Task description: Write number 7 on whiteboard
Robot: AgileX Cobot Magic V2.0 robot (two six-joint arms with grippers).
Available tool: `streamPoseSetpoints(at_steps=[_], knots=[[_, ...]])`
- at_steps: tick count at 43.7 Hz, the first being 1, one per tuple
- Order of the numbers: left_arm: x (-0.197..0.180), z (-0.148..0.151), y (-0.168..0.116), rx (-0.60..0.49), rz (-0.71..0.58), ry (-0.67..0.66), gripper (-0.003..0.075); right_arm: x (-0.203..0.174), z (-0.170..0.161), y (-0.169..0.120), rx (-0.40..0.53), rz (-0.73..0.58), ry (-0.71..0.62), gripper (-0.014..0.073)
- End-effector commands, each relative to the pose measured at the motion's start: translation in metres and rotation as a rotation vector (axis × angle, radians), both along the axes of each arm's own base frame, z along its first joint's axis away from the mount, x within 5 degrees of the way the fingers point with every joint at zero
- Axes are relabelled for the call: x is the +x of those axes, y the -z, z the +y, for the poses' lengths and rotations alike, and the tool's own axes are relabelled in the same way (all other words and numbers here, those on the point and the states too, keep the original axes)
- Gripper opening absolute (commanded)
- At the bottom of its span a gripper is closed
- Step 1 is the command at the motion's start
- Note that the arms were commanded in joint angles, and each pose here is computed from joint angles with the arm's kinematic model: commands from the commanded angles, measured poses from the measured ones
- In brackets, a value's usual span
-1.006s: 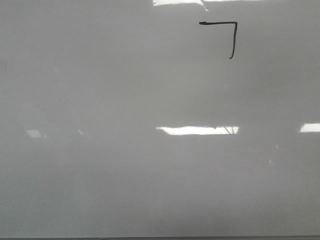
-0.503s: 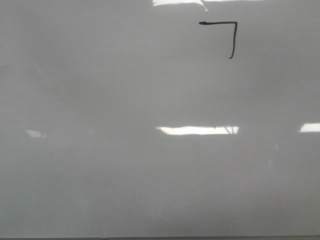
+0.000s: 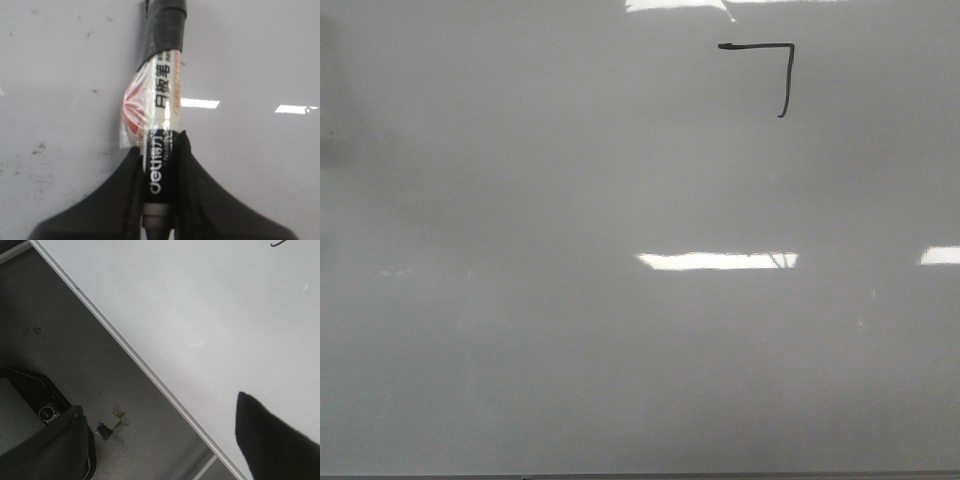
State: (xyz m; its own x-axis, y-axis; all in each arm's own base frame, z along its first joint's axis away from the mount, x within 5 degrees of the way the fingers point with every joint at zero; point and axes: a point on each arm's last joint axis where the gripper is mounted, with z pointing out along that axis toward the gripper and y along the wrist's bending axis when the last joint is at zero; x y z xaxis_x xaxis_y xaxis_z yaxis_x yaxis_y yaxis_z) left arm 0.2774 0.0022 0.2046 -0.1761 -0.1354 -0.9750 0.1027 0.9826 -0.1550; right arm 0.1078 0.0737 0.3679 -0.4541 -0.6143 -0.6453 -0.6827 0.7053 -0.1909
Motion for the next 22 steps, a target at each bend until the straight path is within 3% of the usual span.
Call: streamPoseSetpoints(at_steps=[1, 11, 22], knots=[[0.0056, 0.0007, -0.0173, -0.008, -0.111, 0.001, 0.0042, 0.0021, -0.0005, -0.0143, 0.048, -0.083, 0.009, 0.0611], [0.0065, 0.0009, -0.0138, -0.007, -0.093, -0.001, 0.0236, 0.0018, 0.0000, -0.0143, 0.055, -0.080, 0.007, 0.0611], [0.0065, 0.0009, -0.0138, -0.006, -0.093, -0.001, 0.0265, 0.0015, 0.0006, -0.0142, 0.061, -0.075, 0.005, 0.0611]])
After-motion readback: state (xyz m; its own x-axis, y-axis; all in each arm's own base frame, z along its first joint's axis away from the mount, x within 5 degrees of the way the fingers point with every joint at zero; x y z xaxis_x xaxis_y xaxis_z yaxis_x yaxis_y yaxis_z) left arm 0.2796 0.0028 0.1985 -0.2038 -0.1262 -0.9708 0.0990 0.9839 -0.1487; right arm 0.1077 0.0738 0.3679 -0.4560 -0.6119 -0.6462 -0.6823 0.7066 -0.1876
